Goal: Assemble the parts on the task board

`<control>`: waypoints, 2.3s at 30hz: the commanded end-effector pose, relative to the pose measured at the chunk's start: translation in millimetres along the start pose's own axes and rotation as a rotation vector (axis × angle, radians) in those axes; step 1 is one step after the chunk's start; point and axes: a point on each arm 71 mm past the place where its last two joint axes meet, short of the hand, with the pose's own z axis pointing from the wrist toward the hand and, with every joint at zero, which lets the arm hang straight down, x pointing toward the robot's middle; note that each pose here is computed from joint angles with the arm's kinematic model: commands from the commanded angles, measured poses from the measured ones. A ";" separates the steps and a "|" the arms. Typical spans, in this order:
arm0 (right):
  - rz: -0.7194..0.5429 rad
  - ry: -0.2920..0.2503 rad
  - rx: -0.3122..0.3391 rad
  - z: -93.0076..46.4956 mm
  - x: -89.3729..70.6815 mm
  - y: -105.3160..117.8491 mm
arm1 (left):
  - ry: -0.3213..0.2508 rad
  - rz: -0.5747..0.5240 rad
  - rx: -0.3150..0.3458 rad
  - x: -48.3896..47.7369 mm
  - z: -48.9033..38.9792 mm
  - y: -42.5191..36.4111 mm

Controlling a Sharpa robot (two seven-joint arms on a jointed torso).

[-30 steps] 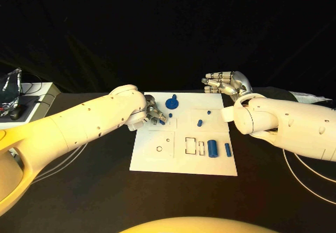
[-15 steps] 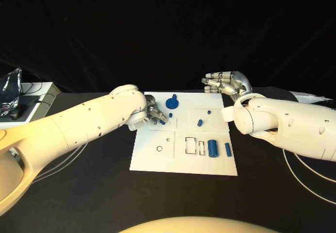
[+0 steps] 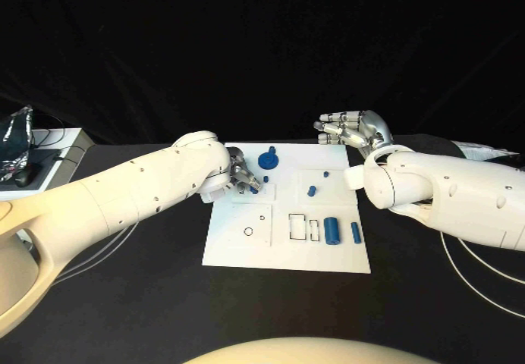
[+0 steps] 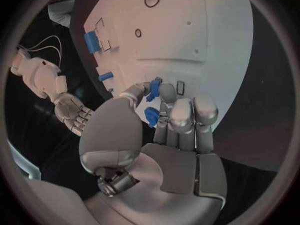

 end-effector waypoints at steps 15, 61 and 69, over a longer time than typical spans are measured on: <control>0.004 0.017 -0.008 -0.2 1.5 0.2 | 0.025 0.045 -0.007 2.0 0.8 2.1; 0.004 0.017 -0.003 -1.0 0.2 -1.7 | 0.038 0.012 -0.017 2.3 4.7 0.9; 0.004 0.016 -0.001 -1.3 0.0 -3.0 | 0.011 -0.008 -0.014 0.2 4.7 1.2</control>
